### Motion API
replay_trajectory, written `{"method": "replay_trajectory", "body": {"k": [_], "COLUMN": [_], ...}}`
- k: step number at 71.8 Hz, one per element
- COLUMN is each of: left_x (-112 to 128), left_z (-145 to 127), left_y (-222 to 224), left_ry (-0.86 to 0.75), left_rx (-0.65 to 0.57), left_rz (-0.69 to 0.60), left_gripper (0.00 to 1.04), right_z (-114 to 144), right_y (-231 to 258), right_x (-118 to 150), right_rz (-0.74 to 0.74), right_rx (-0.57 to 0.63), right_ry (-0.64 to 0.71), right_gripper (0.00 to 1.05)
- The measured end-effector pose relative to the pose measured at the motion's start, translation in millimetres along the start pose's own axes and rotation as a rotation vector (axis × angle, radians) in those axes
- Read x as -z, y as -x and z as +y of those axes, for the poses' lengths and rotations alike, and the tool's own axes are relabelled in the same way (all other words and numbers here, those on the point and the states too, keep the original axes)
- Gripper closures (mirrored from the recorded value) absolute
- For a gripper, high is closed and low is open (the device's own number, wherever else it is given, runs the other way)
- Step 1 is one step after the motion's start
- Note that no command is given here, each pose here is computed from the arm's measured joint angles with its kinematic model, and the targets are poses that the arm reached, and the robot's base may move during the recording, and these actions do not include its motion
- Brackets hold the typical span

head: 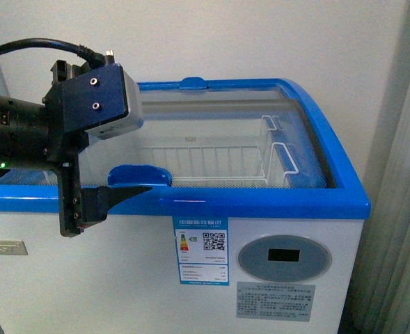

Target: Put drink in fridge

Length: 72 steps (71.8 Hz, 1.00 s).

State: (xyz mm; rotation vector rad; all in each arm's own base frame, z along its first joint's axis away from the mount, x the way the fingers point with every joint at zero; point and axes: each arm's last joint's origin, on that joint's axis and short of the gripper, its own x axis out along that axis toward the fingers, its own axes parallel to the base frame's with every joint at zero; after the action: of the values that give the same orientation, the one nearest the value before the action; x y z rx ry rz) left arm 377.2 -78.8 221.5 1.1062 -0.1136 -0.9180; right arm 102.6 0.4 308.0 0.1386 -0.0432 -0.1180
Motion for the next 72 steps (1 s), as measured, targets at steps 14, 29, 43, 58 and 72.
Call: {"method": "replay_trajectory", "body": {"k": [14, 29, 43, 58, 72], "left_x": [9, 18, 26, 44, 57], "left_z": [14, 29, 55, 98, 134], "left_y": [-14, -30, -47, -68, -104], "left_ry": [-0.027, -0.011, -0.04, -0.11, -0.164], "left_rx": [-0.009, 0.011, -0.036, -0.134, -0.379], "left_rz": [0.029, 0.018, 0.047, 0.165, 0.277], "left_gripper": [0.08, 0.08, 0.08, 0.08, 0.08], "right_z": [0, 0, 0, 0, 0], "right_y": [0, 0, 0, 0, 0], "right_x": [0, 0, 0, 0, 0], "right_rz": [0.0, 0.0, 0.0, 0.0, 0.0], "right_rx": [0.0, -0.001, 0.0, 0.0, 0.0], "right_ry": [0.0, 0.0, 0.0, 0.0, 0.0], "right_gripper": [0.66, 0.66, 0.66, 0.66, 0.66]}}
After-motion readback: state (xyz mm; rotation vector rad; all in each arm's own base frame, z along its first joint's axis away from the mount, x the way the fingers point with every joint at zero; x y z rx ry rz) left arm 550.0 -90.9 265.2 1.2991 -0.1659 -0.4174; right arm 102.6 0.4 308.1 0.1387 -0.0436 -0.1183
